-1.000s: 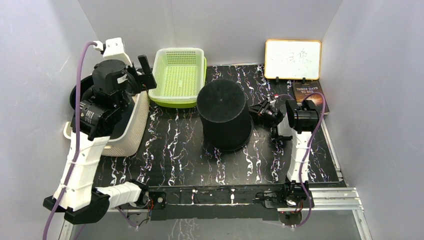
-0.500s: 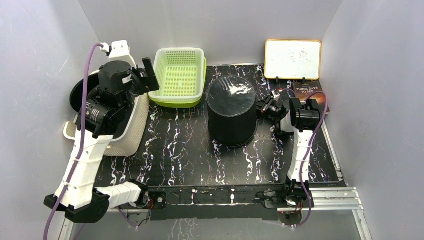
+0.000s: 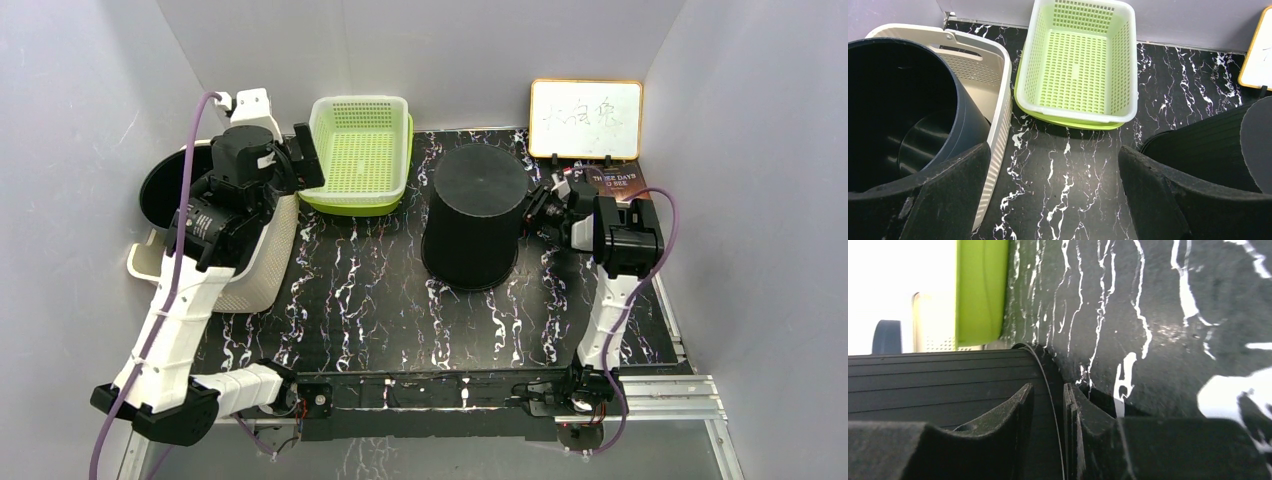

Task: Turn the large container upside down

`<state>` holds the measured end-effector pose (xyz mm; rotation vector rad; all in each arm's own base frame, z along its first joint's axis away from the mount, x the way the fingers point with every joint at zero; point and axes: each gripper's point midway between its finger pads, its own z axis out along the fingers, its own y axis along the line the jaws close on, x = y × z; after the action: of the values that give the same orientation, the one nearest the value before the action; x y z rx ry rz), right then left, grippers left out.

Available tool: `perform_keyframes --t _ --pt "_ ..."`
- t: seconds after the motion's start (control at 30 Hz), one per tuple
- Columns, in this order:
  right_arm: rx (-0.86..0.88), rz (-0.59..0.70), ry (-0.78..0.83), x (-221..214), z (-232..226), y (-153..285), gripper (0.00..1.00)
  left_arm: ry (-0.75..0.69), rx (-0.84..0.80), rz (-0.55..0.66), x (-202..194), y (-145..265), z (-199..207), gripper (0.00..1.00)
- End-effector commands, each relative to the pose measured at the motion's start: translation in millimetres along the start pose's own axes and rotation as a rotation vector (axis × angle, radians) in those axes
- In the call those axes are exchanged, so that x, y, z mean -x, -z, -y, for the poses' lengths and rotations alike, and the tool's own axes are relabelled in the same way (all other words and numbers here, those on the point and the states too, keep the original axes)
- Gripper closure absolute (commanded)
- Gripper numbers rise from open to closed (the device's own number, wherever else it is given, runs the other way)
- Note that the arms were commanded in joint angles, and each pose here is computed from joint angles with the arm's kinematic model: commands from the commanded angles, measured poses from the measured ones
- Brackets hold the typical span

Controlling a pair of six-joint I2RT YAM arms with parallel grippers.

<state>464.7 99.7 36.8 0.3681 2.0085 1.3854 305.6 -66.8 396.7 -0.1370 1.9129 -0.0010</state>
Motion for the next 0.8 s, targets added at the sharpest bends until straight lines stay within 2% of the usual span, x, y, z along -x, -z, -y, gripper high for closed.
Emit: perform_keyframes --t 0.0,0.2,0.3,0.4,0.47,0.57,0.63,0.67,0.7,0.73,0.77 --pt "-0.165 0.068 0.198 38 -9 13 0.71 0.013 -0.015 0.017 1 2 2 0.02" --pt "-0.426 0.12 0.331 54 -30 45 0.68 0.008 -0.018 0.006 -8 -4 4 0.02" --pt "-0.605 0.185 0.401 58 -45 72 0.66 -0.001 -0.015 -0.006 -11 -7 5 0.02" --pt "-0.741 0.259 0.405 47 -49 97 0.63 0.004 -0.04 -0.012 -14 -11 11 0.02" --pt "-0.761 0.28 0.41 36 -57 105 0.58 0.014 -0.068 -0.011 -15 -14 18 0.02" --pt "-0.813 0.264 0.433 18 -71 119 0.55 0.011 -0.095 -0.027 -19 -18 25 0.02" --pt "-0.824 0.302 0.459 15 -85 138 0.53 -0.002 -0.091 -0.036 -21 -21 26 0.02" --pt "-0.831 0.336 0.469 16 -92 148 0.38 -0.008 -0.09 -0.034 -20 -22 26 0.02" --pt "-0.817 0.376 0.485 19 -104 156 0.14 -0.013 -0.088 -0.033 -20 -24 26 0.02" --pt "-0.795 0.403 0.499 20 -117 162 0.04 -0.015 -0.089 -0.031 -19 -25 27 0.02" --pt "-0.778 0.415 0.507 20 -128 167 0.02 -0.014 -0.095 -0.03 -17 -26 29 0.02"
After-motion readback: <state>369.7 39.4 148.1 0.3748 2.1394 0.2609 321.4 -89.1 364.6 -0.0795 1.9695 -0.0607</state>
